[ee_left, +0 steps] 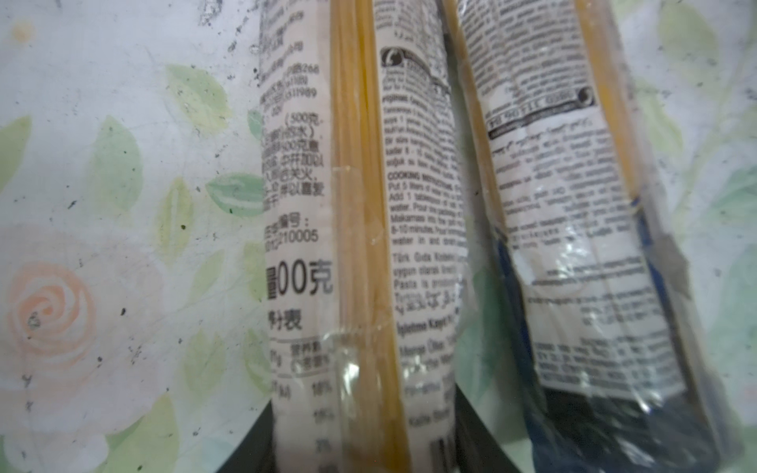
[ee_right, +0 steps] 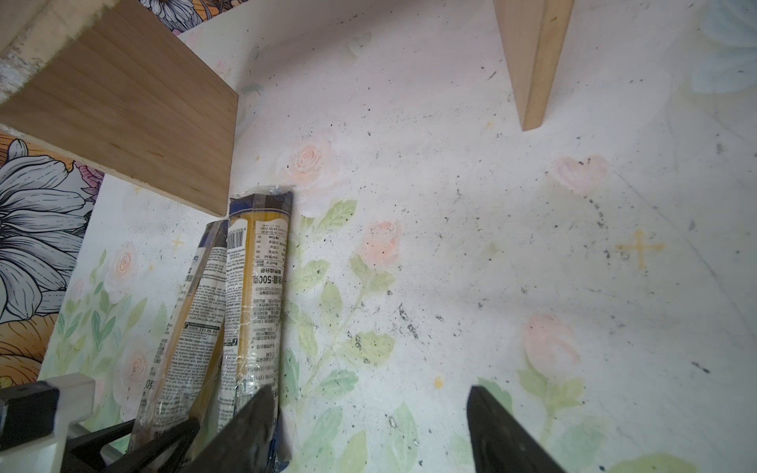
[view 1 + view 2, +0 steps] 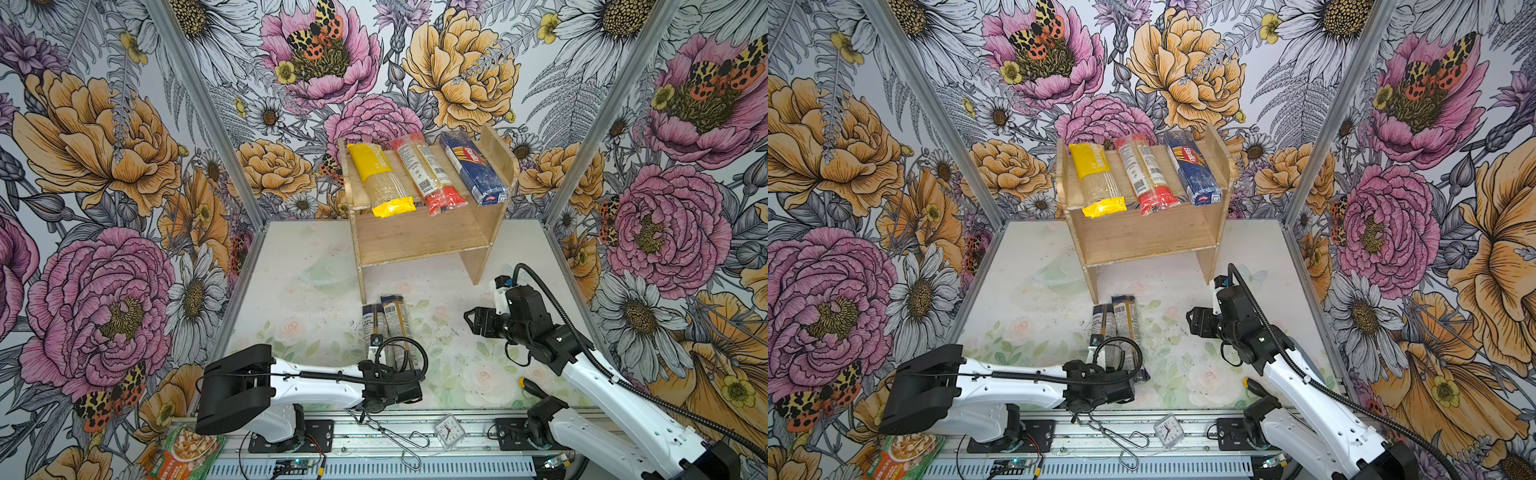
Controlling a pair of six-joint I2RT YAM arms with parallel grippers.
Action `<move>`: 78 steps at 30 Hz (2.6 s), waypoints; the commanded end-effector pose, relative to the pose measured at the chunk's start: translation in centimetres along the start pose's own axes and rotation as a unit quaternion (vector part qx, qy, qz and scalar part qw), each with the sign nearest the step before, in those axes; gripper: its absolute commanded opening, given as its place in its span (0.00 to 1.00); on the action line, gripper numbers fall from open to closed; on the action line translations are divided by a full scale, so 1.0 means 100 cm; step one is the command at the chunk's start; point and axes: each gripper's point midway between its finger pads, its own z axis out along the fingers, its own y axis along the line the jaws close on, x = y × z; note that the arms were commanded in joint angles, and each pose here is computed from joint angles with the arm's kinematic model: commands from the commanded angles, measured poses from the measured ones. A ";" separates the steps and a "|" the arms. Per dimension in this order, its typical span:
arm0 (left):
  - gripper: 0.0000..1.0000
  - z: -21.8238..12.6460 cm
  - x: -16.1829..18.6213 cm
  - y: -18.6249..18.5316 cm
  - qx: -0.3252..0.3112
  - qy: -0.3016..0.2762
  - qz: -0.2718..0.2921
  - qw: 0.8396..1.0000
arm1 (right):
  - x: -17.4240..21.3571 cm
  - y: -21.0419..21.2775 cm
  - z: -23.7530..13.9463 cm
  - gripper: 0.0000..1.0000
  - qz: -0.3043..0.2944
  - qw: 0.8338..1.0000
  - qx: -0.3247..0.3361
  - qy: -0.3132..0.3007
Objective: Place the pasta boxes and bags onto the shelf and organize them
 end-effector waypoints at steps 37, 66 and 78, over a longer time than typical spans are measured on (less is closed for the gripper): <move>0.30 -0.081 -0.064 -0.022 0.135 -0.128 0.008 0.983 | -0.010 0.008 0.000 0.76 -0.005 1.000 -0.004 -0.012; 0.30 -0.171 -0.135 -0.028 0.191 -0.249 0.026 0.949 | -0.007 0.005 0.002 0.76 -0.003 1.000 0.000 -0.009; 0.30 -0.180 -0.166 -0.021 0.174 -0.275 0.002 0.945 | -0.006 0.005 0.003 0.76 -0.003 1.000 0.000 -0.006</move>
